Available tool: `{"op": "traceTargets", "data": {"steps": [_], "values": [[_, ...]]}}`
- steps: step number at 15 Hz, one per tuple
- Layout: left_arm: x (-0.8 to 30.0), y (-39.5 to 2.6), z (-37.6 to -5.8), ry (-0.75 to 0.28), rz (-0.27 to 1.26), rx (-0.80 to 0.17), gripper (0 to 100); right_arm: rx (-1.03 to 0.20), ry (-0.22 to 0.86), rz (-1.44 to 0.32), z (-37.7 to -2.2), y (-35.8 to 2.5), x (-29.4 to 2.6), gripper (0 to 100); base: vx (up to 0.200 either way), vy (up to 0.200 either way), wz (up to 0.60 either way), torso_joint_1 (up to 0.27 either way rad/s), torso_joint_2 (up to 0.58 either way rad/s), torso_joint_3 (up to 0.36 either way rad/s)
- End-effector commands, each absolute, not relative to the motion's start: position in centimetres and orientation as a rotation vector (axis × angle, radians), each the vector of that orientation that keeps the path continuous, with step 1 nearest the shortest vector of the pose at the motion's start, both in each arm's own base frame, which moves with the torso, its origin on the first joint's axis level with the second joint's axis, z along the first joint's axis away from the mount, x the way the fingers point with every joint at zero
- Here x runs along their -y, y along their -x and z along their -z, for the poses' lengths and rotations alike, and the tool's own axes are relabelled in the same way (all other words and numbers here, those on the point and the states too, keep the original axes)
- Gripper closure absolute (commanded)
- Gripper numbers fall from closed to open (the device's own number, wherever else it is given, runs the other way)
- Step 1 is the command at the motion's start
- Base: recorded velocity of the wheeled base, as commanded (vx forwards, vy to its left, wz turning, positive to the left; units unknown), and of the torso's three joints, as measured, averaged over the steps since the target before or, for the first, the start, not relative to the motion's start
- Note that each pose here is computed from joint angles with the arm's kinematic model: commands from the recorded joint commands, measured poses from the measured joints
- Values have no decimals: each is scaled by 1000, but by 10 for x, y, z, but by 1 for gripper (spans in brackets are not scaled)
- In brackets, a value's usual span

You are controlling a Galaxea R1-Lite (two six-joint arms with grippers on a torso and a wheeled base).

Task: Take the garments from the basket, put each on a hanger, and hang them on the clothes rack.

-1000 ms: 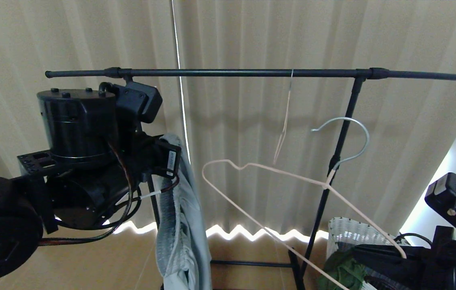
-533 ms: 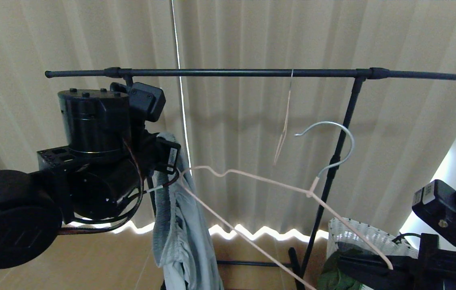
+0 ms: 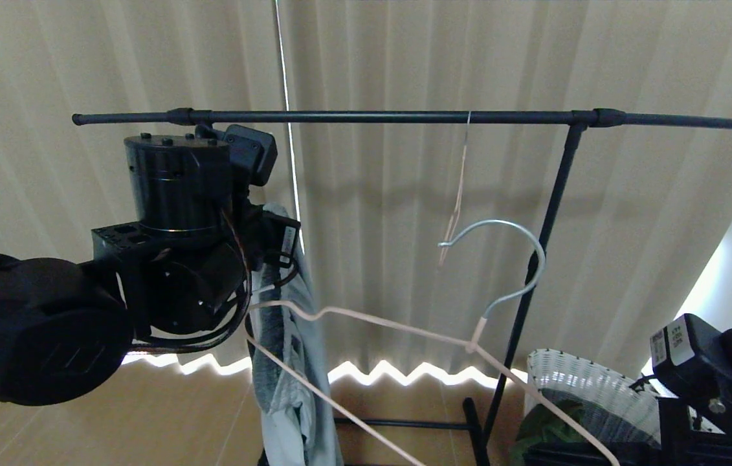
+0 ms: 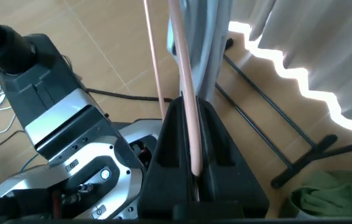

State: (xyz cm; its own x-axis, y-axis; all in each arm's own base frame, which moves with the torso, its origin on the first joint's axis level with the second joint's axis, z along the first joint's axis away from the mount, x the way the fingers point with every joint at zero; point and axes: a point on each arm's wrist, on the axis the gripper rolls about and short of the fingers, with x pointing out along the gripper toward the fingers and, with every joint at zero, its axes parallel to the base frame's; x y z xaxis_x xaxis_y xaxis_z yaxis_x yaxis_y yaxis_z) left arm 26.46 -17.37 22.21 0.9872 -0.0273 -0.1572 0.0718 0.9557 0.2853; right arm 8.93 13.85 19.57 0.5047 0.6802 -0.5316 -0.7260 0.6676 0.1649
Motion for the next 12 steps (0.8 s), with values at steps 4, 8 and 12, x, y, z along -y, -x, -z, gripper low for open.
{"op": "traceTargets", "data": {"steps": [4, 8, 12], "values": [[170, -263, -225, -302, 27, -151, 100, -607, 82, -744, -188, -115, -152, 100, 0, 0, 0, 0, 0, 0], [169, -264, -224, -326, 1, -154, 100, -612, 74, -644, -186, -131, -149, 100, 0, 0, 0, 0, 0, 0], [168, -262, -222, -369, -12, -164, 100, -610, 61, -585, -188, -146, -151, 100, 0, 0, 0, 0, 0, 0]]}}
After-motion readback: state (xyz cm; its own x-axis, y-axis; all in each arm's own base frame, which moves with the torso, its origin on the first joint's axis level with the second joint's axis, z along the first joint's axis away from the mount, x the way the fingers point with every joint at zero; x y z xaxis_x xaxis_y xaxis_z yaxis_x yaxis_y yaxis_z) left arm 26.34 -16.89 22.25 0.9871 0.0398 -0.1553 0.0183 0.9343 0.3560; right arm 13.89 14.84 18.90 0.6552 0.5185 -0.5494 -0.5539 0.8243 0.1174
